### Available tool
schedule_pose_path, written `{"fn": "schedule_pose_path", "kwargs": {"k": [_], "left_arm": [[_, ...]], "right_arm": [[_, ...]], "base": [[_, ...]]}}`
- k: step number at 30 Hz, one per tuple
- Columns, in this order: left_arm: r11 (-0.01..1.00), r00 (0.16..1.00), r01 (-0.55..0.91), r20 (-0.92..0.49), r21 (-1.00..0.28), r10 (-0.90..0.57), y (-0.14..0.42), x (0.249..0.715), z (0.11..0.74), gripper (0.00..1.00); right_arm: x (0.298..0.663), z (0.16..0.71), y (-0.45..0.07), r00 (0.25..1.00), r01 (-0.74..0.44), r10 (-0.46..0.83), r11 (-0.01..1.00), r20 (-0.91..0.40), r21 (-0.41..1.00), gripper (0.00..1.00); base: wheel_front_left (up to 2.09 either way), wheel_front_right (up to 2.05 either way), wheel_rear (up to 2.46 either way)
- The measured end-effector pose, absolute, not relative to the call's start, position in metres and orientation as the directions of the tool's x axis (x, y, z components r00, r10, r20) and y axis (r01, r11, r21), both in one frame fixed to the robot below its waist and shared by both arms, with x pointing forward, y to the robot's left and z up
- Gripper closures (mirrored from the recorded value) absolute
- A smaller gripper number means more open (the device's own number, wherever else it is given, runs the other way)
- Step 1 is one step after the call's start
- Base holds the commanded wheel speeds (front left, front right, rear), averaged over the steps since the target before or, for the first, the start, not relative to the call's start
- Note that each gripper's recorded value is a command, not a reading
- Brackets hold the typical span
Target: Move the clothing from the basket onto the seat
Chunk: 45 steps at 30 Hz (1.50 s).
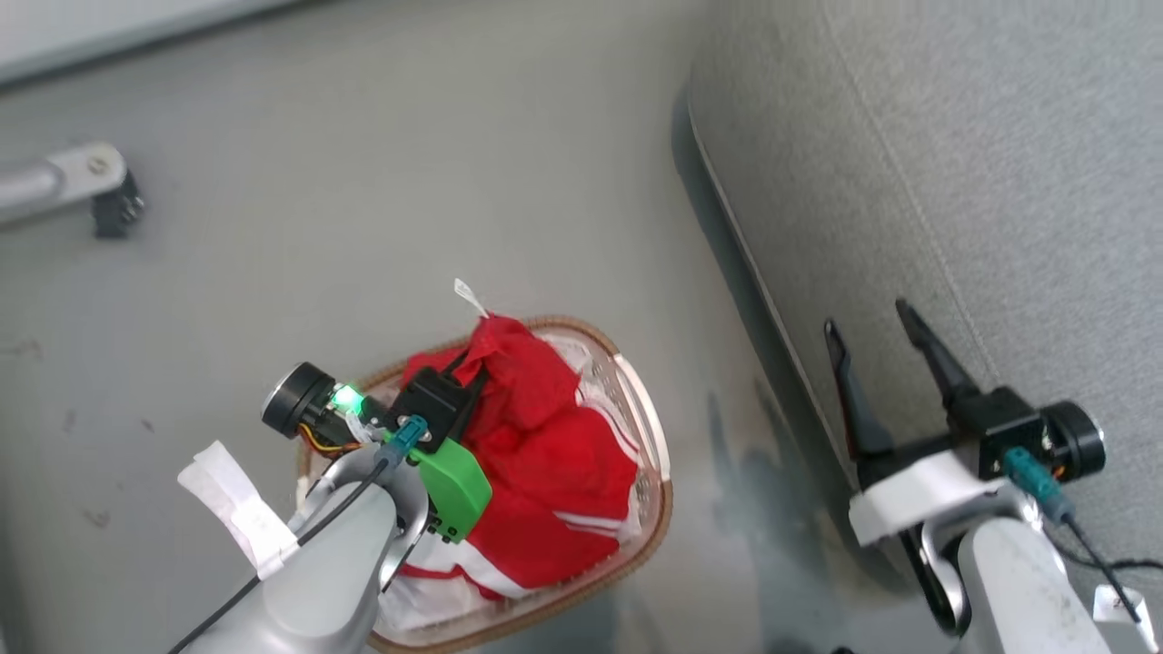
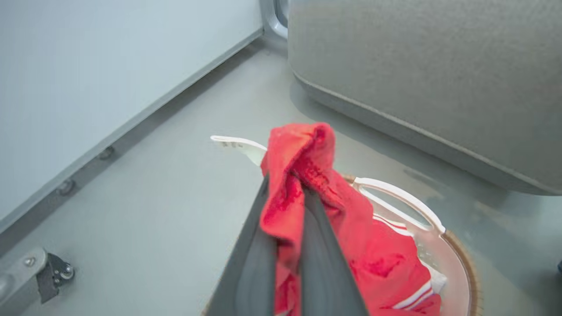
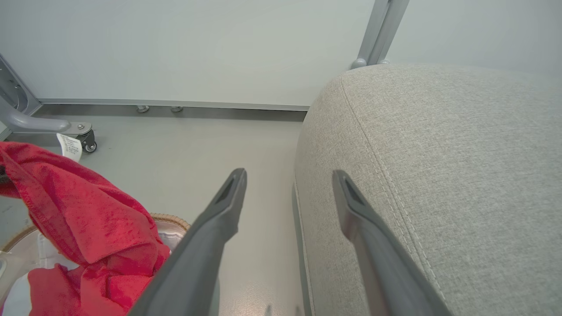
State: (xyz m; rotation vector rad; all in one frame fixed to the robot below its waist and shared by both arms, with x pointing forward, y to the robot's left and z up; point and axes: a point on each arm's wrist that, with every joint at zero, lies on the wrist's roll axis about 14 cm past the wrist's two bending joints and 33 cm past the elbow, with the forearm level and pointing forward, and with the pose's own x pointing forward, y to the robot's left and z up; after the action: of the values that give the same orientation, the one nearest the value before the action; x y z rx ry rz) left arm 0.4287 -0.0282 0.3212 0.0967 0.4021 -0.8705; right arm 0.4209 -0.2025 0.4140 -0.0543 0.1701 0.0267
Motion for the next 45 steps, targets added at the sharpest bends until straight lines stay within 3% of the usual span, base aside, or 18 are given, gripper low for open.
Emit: {"fn": "schedule_pose_path", "kwargs": {"k": [10, 17, 24, 31, 45], "left_arm": [[0.614, 0.636, 0.77, -0.131, 0.173, -0.761, -0.023, 0.436, 0.454, 1.0], [0.562, 0.584, 0.716, 0.085, 0.414, -0.807, -0.029, 0.434, 0.583, 1.0], [0.544, 0.549, 0.597, 0.195, 0.589, -0.813, -0.023, 0.426, 0.68, 1.0], [0.565, 0.545, 0.515, 0.263, 0.645, -0.796, -0.015, 0.432, 0.731, 1.0], [0.567, 0.523, 0.482, 0.3, 0.668, -0.798, -0.01, 0.428, 0.753, 1.0]], "right_arm": [[0.373, 0.449, -0.182, 0.992, -0.075, 0.07, 0.996, -0.102, -0.046, 0.0], [0.357, 0.49, -0.164, 0.992, -0.12, 0.121, 0.991, 0.022, -0.057, 0.0], [0.355, 0.528, -0.147, 0.975, -0.166, 0.177, 0.982, 0.136, -0.088, 0.0], [0.363, 0.555, -0.13, 0.95, -0.21, 0.233, 0.969, 0.206, -0.128, 0.0], [0.389, 0.586, -0.076, 0.878, -0.333, 0.415, 0.888, 0.24, -0.319, 0.0]], "base": [[0.0, 0.0, 0.0], [0.0, 0.0, 0.0], [0.0, 0.0, 0.0], [0.0, 0.0, 0.0], [0.0, 0.0, 0.0]]}}
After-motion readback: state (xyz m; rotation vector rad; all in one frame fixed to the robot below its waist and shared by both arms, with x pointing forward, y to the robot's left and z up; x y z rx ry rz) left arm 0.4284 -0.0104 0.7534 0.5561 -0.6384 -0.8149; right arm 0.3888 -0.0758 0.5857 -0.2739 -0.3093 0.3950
